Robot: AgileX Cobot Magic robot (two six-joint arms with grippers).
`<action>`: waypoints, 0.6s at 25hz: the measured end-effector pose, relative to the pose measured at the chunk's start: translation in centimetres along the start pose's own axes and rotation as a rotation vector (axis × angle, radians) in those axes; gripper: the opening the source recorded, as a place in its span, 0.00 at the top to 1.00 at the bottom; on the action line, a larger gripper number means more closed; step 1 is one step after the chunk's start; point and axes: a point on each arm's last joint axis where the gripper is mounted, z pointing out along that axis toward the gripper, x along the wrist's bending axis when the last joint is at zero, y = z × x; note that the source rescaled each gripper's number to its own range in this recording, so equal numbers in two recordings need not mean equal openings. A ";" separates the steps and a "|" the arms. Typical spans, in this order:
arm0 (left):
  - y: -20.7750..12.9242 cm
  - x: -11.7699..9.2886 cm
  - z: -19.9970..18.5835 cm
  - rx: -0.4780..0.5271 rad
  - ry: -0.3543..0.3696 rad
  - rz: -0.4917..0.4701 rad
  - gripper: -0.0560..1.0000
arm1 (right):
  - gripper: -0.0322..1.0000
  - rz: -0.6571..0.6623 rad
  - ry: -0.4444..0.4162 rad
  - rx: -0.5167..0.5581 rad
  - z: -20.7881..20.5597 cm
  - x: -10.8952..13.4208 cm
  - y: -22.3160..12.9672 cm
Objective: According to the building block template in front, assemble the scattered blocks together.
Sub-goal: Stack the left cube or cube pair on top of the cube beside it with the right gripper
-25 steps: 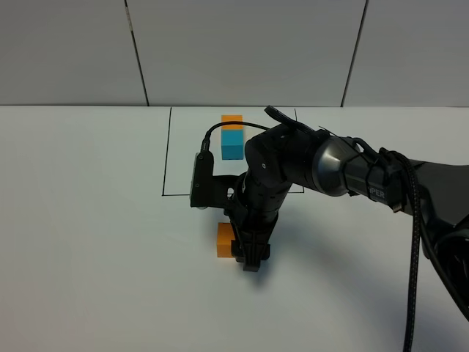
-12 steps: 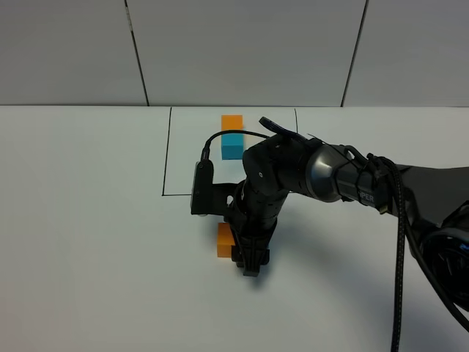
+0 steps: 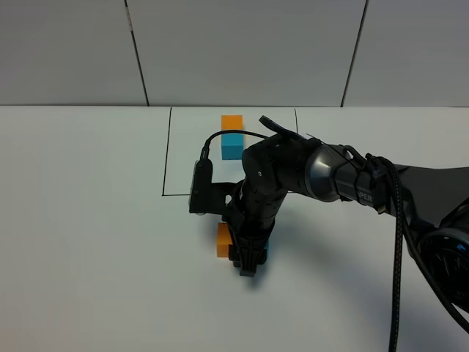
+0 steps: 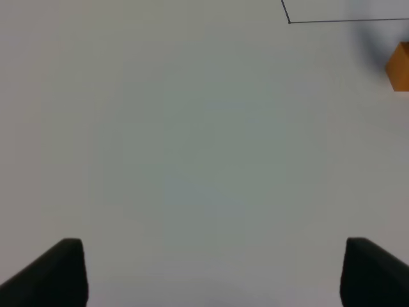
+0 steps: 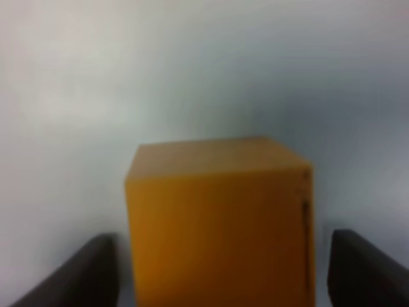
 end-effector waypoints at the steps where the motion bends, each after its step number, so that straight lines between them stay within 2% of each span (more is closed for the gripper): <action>1: 0.0 0.0 0.0 0.000 0.000 0.000 0.15 | 0.15 0.005 0.003 -0.003 0.0 0.0 0.0; 4: 0.0 0.0 0.0 0.000 0.000 0.000 0.15 | 0.25 0.015 0.010 -0.010 0.1 0.1 0.1; 9: 0.0 0.0 0.0 0.000 0.000 0.000 0.15 | 0.54 0.042 0.025 -0.019 0.2 0.2 0.2; 15: 0.0 0.0 0.0 0.000 0.000 0.000 0.15 | 0.54 0.045 0.049 -0.001 0.1 0.4 0.0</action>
